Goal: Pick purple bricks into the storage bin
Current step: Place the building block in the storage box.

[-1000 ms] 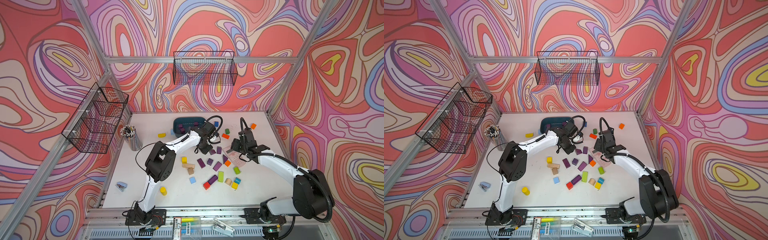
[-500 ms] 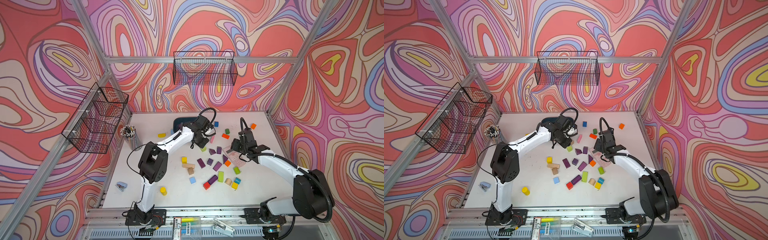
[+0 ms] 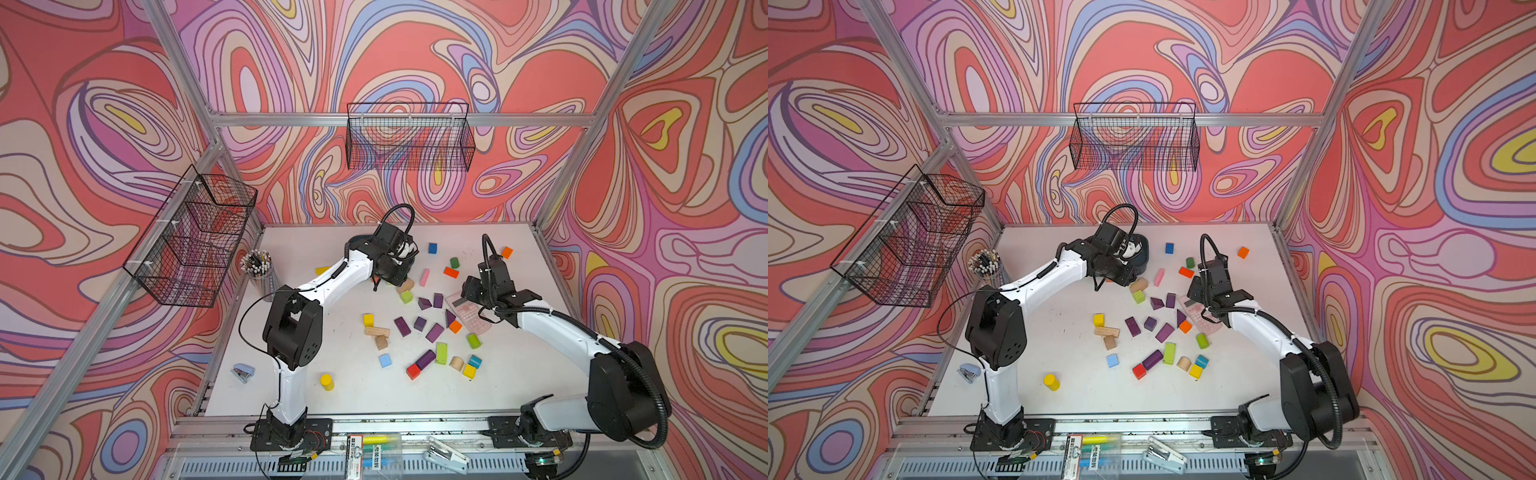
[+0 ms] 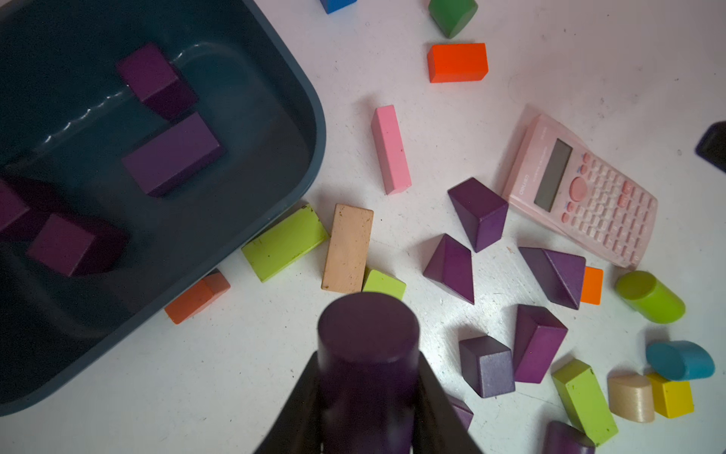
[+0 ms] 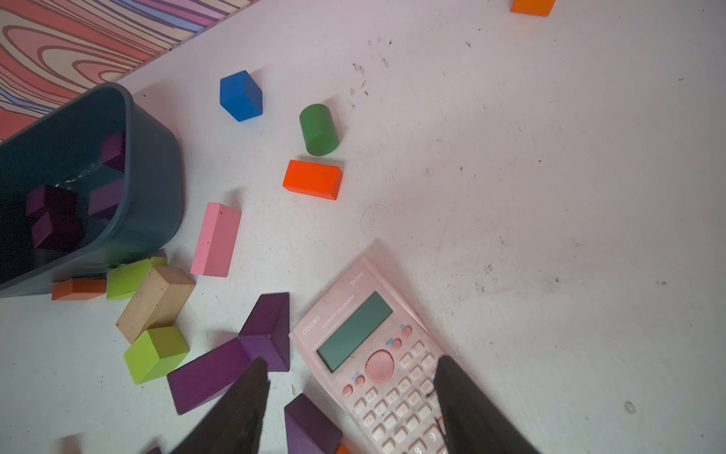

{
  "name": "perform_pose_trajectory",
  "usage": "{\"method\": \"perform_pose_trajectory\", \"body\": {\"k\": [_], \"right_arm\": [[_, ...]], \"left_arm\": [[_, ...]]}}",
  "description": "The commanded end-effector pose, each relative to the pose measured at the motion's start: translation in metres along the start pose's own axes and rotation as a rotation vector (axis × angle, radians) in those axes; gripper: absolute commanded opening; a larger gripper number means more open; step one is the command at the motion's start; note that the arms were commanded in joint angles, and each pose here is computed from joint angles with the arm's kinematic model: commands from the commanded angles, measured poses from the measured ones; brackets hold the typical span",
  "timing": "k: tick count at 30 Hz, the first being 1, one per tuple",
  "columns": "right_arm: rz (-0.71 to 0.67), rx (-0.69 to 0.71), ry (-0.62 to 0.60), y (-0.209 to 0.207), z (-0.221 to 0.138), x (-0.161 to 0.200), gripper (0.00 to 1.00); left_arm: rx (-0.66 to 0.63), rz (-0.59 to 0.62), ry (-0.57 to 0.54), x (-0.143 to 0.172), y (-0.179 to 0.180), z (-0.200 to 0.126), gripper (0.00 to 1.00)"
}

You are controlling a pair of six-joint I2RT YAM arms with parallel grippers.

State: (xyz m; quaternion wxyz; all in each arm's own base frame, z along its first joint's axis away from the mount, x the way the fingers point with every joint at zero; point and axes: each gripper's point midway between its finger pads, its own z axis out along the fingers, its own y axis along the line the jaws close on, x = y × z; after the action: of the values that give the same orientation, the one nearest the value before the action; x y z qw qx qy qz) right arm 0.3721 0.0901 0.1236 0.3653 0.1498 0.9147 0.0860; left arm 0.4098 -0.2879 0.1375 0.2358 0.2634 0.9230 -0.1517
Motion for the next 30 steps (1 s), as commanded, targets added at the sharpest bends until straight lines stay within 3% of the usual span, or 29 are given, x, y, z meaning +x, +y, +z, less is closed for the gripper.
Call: {"method": "perform_pose_trajectory", "body": {"k": [1, 16, 30], "right_arm": [[0.028, -0.018, -0.035, 0.004, -0.010, -0.014, 0.70], [0.045, -0.042, -0.060, 0.007, -0.018, -0.018, 0.70], [0.038, -0.057, -0.062, 0.011, -0.021, -0.021, 0.70]], "left_arm": [[0.032, -0.055, -0.083, -0.016, -0.001, -0.016, 0.26], [0.025, -0.270, -0.218, -0.037, 0.034, -0.020, 0.26], [0.049, -0.487, -0.291, -0.047, 0.095, -0.013, 0.26]]}}
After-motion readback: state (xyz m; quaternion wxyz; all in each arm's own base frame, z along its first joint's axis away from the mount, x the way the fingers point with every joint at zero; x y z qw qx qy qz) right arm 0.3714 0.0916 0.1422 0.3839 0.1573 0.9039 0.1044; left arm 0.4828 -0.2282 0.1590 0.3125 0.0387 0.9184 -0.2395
